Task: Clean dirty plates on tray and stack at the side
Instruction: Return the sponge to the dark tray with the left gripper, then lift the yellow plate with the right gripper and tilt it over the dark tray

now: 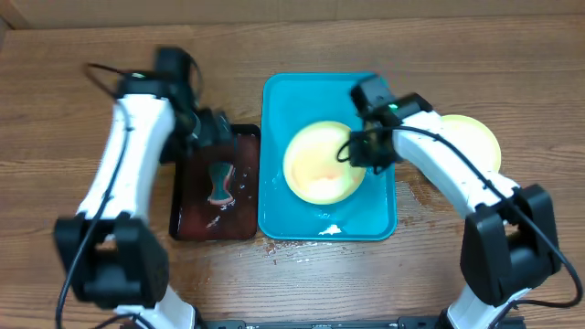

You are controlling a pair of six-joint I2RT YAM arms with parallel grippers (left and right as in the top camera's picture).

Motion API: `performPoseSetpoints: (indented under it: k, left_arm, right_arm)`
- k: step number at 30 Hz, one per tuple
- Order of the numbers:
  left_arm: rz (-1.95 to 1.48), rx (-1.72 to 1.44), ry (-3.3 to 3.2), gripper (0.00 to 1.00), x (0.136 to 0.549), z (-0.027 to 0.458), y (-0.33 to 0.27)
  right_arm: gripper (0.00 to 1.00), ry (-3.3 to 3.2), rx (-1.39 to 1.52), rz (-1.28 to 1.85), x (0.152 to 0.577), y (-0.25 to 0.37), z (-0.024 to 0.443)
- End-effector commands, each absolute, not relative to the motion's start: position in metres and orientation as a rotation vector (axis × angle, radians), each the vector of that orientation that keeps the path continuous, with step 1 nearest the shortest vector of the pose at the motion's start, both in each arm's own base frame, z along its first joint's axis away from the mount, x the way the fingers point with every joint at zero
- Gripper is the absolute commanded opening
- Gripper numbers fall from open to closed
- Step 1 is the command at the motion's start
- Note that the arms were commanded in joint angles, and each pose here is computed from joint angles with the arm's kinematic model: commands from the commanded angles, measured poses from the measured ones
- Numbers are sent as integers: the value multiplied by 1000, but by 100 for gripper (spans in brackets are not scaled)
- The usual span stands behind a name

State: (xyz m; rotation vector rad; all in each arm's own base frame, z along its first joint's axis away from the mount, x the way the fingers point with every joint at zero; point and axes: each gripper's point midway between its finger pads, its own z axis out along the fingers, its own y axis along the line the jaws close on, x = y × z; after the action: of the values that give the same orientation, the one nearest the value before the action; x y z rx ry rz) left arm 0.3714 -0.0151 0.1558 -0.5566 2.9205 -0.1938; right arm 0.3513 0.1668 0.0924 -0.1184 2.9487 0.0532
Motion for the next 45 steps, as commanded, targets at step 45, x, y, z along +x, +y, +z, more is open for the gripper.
performPoseSetpoints:
  k: [45]
  left_arm:
    - [-70,-733,2635,100,366,255,67]
  right_arm:
    - [4,1847,-406,-516,300,339,249]
